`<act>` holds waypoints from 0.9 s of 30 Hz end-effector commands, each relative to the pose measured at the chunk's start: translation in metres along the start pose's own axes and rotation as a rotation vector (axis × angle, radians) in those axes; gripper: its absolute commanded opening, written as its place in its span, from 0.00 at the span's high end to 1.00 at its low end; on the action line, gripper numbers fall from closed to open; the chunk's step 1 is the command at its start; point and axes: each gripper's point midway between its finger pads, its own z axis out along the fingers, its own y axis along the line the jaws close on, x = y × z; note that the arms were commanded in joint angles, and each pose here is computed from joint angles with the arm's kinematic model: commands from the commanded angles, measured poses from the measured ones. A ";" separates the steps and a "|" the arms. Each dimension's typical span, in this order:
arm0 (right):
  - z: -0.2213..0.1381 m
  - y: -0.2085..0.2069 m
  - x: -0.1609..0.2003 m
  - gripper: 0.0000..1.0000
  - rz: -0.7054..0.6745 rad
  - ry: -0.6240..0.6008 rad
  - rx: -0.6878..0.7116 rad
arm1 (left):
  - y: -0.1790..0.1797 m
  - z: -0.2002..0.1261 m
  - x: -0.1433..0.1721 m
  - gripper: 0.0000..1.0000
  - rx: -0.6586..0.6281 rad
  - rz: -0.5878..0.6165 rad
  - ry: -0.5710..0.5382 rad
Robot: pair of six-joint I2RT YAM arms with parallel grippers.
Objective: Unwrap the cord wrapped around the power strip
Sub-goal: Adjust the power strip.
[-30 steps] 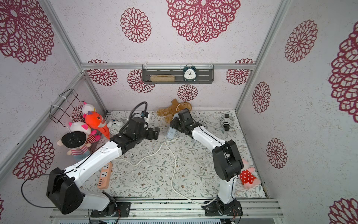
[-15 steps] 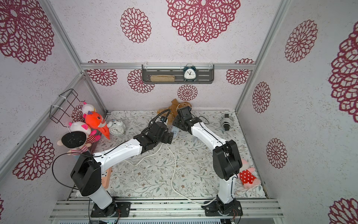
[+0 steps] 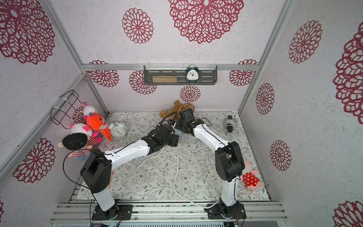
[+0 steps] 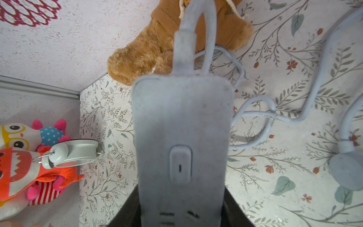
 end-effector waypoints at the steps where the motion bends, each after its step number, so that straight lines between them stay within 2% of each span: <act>1: -0.014 0.026 -0.016 1.00 0.006 -0.038 -0.080 | -0.009 0.001 -0.014 0.31 0.019 -0.002 -0.042; 3: -0.013 0.026 -0.013 1.00 0.006 -0.029 -0.082 | -0.011 0.002 -0.015 0.30 0.030 0.002 -0.037; 9: -0.013 0.027 -0.013 1.00 0.009 -0.025 -0.084 | -0.023 0.007 -0.002 0.08 0.088 0.022 0.018; 16: -0.011 0.031 -0.012 1.00 0.015 -0.015 -0.104 | -0.019 0.015 0.007 0.23 0.065 0.038 0.051; 22: -0.014 0.036 -0.014 1.00 0.023 -0.012 -0.114 | -0.010 0.018 0.023 0.15 -0.023 0.106 0.097; 24: -0.013 0.035 -0.015 1.00 0.030 -0.004 -0.114 | -0.007 0.012 0.024 0.13 -0.029 0.090 0.054; 27: -0.011 0.035 -0.015 1.00 0.059 0.029 -0.136 | -0.010 -0.008 0.010 0.07 0.007 0.067 -0.151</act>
